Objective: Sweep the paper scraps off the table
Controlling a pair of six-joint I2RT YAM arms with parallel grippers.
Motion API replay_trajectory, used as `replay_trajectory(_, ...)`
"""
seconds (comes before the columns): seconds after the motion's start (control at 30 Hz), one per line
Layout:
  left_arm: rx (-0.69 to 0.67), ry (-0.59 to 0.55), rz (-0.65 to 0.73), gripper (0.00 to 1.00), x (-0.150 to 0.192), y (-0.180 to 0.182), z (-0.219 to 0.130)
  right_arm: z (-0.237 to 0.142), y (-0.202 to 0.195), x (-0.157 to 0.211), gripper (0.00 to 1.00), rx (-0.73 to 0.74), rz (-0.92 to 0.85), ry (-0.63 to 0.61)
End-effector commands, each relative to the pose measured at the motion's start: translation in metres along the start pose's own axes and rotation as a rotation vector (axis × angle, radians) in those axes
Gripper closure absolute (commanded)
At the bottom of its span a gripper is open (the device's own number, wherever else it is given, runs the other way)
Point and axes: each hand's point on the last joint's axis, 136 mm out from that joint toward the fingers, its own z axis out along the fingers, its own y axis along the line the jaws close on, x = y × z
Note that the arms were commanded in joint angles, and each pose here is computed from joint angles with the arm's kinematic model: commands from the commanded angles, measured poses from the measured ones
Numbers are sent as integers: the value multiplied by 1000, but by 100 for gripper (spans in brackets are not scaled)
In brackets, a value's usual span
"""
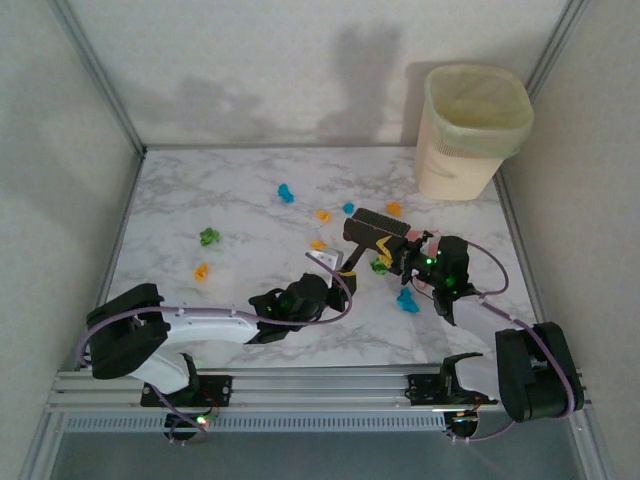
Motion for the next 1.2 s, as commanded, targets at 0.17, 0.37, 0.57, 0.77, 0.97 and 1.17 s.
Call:
replay_trajectory(0.17, -25, -48, -24, 100, -22, -3, -1, 0, 2, 9, 100, 30, -64, 51)
replay_trajectory(0.37, -132, -66, -65, 100, -38, 11, -5, -11, 8, 9, 42, 87, -179, 2)
replay_trajectory(0.57, -180, -99, -145, 100, -57, 25, -19, -23, 27, 8, 1, 107, -277, -46)
replay_trajectory(0.77, -299, -166, -244, 100, -90, 56, -49, -31, 26, 5, 1, 195, -372, -86)
replay_trajectory(0.97, -430, -229, -422, 100, -111, 121, -85, -64, 8, -19, 2, 511, -469, -261)
replay_trajectory(1.17, -447, -285, -466, 100, -106, 149, -116, -70, 13, -25, 7, 728, -561, -203)
